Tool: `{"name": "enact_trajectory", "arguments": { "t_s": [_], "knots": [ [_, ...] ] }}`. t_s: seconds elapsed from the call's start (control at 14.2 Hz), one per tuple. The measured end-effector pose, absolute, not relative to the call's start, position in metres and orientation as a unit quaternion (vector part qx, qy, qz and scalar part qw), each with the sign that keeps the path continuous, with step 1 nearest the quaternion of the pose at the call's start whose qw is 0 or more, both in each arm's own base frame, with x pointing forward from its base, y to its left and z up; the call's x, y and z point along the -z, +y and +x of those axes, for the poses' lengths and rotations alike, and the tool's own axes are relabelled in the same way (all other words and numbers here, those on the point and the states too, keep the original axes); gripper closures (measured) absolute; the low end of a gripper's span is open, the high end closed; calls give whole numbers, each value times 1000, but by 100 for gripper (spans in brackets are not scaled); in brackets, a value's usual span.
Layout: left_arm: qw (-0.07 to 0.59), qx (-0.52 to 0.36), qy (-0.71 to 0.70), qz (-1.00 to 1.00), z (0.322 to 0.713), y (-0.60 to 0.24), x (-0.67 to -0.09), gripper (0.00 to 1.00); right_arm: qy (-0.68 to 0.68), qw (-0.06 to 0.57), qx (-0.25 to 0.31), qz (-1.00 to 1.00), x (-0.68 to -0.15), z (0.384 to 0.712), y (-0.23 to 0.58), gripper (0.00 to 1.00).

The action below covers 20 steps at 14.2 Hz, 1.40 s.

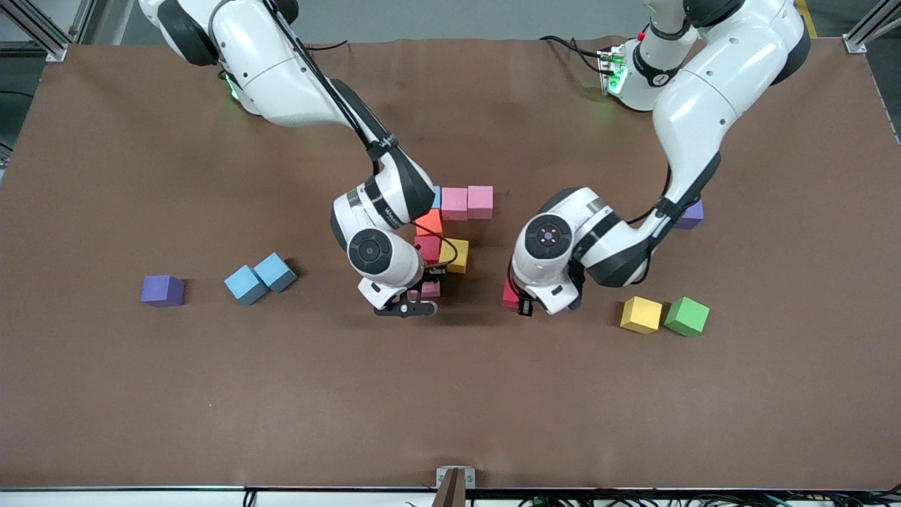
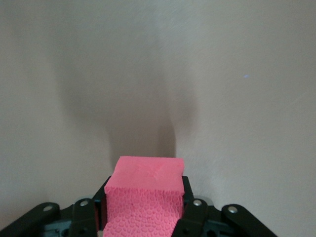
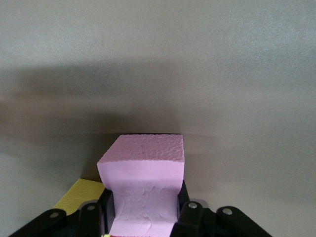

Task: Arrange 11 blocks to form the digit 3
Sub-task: 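Carry the red cube to the row while the right gripper lowers pink, then place the red cube with the left gripper while the right gripper places pink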

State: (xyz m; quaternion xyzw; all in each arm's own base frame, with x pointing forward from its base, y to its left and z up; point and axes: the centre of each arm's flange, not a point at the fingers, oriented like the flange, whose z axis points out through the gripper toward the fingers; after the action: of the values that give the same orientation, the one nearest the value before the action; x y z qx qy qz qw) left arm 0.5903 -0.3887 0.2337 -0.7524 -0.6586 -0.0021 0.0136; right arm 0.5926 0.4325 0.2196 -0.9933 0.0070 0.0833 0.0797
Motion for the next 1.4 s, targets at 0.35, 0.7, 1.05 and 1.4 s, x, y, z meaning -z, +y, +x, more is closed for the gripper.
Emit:
{"name": "enact_trajectory", "arguments": {
  "t_s": [0.35, 0.7, 1.05, 1.4],
  "knots": [
    [22, 1, -697, -717, 566, -413, -225, 45, 6, 77, -89, -993, -219, 591, 432, 49],
    [18, -6, -722, -692, 543, -431, -212, 45, 6, 77, -89, -993, -218, 591, 432, 49],
    [22, -8, -732, -680, 529, -439, -206, 45, 6, 76, -90, -993, -217, 591, 432, 49],
    [24, -13, -735, -677, 516, -450, -206, 45, 6, 76, -91, -993, -216, 590, 433, 49]
  ]
}}
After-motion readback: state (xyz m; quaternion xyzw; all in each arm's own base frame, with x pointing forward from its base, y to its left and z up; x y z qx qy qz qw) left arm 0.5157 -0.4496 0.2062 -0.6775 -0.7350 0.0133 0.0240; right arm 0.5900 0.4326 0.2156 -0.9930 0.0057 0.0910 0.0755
